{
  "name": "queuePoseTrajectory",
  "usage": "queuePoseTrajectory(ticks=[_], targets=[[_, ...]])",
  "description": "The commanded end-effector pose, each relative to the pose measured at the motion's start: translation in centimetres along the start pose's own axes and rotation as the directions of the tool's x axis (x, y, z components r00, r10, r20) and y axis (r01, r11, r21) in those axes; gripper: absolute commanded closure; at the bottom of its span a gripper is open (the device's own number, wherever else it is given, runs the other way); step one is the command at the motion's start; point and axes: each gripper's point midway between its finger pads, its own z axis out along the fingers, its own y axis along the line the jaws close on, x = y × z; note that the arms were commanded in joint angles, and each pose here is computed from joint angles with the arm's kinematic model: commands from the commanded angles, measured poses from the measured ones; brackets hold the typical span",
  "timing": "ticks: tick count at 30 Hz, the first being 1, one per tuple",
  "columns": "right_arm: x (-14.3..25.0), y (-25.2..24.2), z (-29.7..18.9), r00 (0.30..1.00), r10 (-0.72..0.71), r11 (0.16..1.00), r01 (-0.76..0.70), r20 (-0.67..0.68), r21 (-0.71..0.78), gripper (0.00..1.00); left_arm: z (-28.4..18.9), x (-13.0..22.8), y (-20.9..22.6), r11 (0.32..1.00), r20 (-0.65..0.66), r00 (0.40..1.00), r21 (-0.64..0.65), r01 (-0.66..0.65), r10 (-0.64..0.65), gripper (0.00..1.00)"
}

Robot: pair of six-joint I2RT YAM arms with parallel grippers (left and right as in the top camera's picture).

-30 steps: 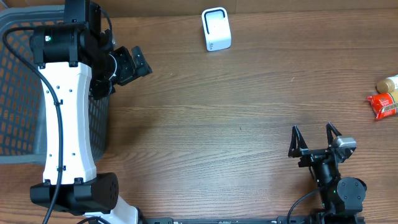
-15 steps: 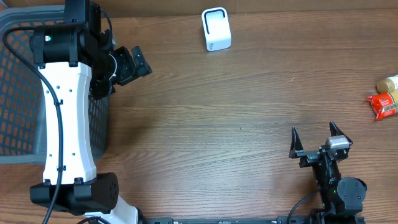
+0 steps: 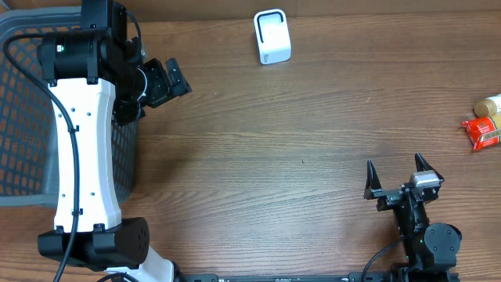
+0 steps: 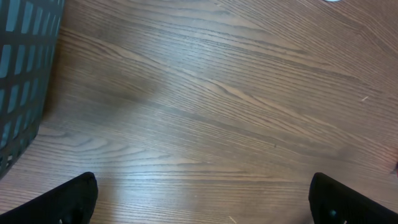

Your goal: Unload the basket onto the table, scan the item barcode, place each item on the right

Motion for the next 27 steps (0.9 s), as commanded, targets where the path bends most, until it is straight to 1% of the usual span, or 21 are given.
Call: queuePoseTrajectory(ticks=[1, 6, 10, 11, 14, 16, 18, 19, 21, 23, 27], targets=[[0.2, -0.2, 0.0, 1.0, -0.007, 1.0, 0.007, 0.004, 0.01, 0.0, 0.0, 0.1, -0.1, 1.0, 0.002, 1.0, -0.003, -0.026, 0.026, 0.0], [0.2, -0.2, 0.0, 1.0, -0.007, 1.0, 0.007, 0.004, 0.01, 0.0, 0.0, 0.4, 0.0, 1.0, -0.009, 1.0, -0.008, -0.024, 0.024, 0.0], [0.2, -0.2, 0.0, 1.0, -0.007, 1.0, 0.007, 0.004, 0.01, 0.0, -0.6, -0.4, 0.7, 0.998, 0.049, 0.998, -0.05, -0.04, 0.042, 0.0], [0.2, -0.2, 0.0, 1.0, -0.007, 1.0, 0.007, 0.004, 0.01, 0.0, -1.6, -0.6, 0.5, 0.997, 0.094, 0.993, -0.05, -0.063, 0.068, 0.0], [0.2, -0.2, 0.0, 1.0, -0.007, 1.0, 0.007, 0.004, 0.01, 0.0, -3.4, 0.0, -0.4, 0.981, 0.165, 0.967, -0.031, -0.19, 0.193, 0.0], [0.2, -0.2, 0.0, 1.0, -0.007, 1.0, 0.007, 0.004, 0.01, 0.0, -4.2, 0.6, -0.5, 0.969, 0.208, 0.947, -0.027, -0.244, 0.245, 0.01], [0.2, -0.2, 0.0, 1.0, -0.007, 1.0, 0.007, 0.004, 0.01, 0.0, -4.2, 1.8, -0.3, 0.946, 0.242, 0.917, -0.017, -0.323, 0.317, 0.0], [0.2, -0.2, 0.0, 1.0, -0.007, 1.0, 0.007, 0.004, 0.01, 0.0, -3.9, 3.0, -0.8, 0.905, 0.262, 0.876, 0.019, -0.424, 0.405, 0.0], [0.2, -0.2, 0.0, 1.0, -0.007, 1.0, 0.007, 0.004, 0.01, 0.0, -3.5, 4.3, -1.7, 0.842, 0.3, 0.816, 0.068, -0.535, 0.494, 0.01], [0.2, -0.2, 0.0, 1.0, -0.007, 1.0, 0.007, 0.004, 0.01, 0.0, -3.1, 6.2, -2.5, 0.752, 0.385, 0.727, 0.114, -0.649, 0.569, 0.0], [0.2, -0.2, 0.0, 1.0, -0.007, 1.0, 0.007, 0.004, 0.01, 0.0, -2.6, 8.1, -1.8, 0.721, 0.511, 0.654, 0.093, -0.687, 0.558, 0.0]])
